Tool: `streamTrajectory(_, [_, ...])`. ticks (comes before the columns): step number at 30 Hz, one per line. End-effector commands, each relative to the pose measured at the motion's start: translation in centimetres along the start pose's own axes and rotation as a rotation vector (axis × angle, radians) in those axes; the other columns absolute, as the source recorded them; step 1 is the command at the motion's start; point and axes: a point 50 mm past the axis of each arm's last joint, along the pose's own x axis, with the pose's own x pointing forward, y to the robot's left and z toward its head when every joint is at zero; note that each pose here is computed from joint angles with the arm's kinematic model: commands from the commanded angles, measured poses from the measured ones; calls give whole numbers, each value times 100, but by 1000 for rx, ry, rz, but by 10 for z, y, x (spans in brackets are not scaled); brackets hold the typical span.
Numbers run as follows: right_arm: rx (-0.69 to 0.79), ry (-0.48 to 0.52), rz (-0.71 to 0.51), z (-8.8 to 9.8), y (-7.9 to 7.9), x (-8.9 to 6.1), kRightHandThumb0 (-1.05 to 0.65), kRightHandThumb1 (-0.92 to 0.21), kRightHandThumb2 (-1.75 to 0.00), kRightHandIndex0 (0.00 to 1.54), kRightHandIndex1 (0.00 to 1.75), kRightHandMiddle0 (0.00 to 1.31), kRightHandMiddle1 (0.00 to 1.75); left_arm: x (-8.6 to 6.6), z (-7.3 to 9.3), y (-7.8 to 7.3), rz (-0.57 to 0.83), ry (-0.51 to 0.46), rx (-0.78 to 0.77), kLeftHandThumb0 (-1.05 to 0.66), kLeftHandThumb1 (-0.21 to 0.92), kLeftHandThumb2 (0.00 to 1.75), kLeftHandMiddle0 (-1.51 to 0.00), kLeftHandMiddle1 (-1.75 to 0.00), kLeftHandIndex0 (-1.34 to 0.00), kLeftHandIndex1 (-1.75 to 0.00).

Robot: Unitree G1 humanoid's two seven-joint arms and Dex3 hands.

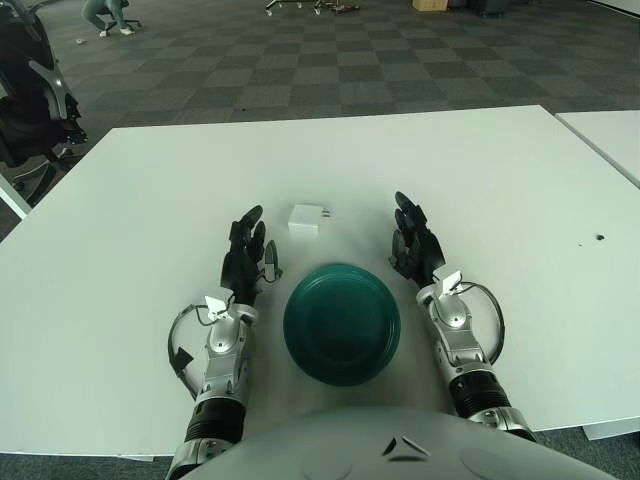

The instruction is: Put the charger into the plate.

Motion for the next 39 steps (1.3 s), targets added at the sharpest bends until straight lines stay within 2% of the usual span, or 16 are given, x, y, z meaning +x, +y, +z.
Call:
streamTrajectory(1, [71, 420, -13, -75, 12, -53, -83, -92, -81, 8, 0, 0, 24, -23, -34, 18, 66, 168, -70, -85, 92, 86, -27, -1, 0, -78])
streamTrajectory(6, [78, 415, -10, -75, 16, -50, -82, -92, -80, 7, 0, 0, 20, -16, -24, 23, 62, 136, -77, -83, 92, 85, -27, -1, 0, -79])
streamTrajectory(8, [75, 411, -8, -74, 18, -49, -82, -92, -80, 6, 0, 0, 18, -10, -12, 20, 58, 97, -50, -82, 92, 85, -26, -1, 0, -79])
streamTrajectory(12, [58, 393, 5, -73, 20, -48, -83, -92, -80, 4, 0, 0, 15, 0, 13, 20, 68, -10, 97, -81, 92, 86, -26, 0, 0, -78])
streamTrajectory(16, [40, 375, 27, -72, 21, -46, -84, -92, -81, 2, 0, 0, 12, 13, 35, 23, 91, -130, 327, -83, 92, 87, -26, 0, 0, -75])
streamTrajectory(20, [31, 364, 48, -71, 23, -43, -86, -92, -83, 1, 0, 0, 10, 39, 72, 8, 83, -325, 590, -86, 92, 85, -26, 0, 0, -69])
streamTrajectory(22, [31, 362, 53, -71, 24, -41, -86, -92, -83, 1, 0, 0, 9, 51, 82, 5, 76, -376, 657, -88, 92, 83, -25, 0, 0, -64])
streamTrajectory(25, [51, 372, 47, -72, 26, -39, -86, -92, -83, 1, 0, 0, 8, 78, 101, 3, -26, -470, 775, -94, 92, 74, -25, 0, 0, -52])
streamTrajectory(27, [59, 376, 44, -72, 28, -37, -86, -92, -83, 1, 0, 0, 9, 86, 107, 3, -55, -493, 814, -97, 92, 71, -24, 0, 0, -47])
streamTrajectory(30, [78, 380, 34, -74, 30, -37, -85, -92, -82, 2, 1, 0, 9, 95, 117, -2, -151, -541, 960, -101, 92, 67, -24, 0, 0, -41])
streamTrajectory(33, [82, 382, 30, -75, 32, -36, -83, -92, -80, 3, 1, 0, 11, 104, 126, -6, -240, -542, 1091, -104, 92, 63, -20, 0, 0, -37])
streamTrajectory(36, [77, 381, 30, -75, 34, -36, -83, -92, -80, 4, 1, 0, 12, 111, 130, -10, -300, -536, 1182, -104, 92, 61, -19, 0, 0, -36])
streamTrajectory(39, [67, 380, 30, -76, 36, -35, -82, -92, -80, 5, 1, 0, 16, 119, 135, -15, -369, -525, 1304, -105, 92, 52, -16, 0, 0, -45])
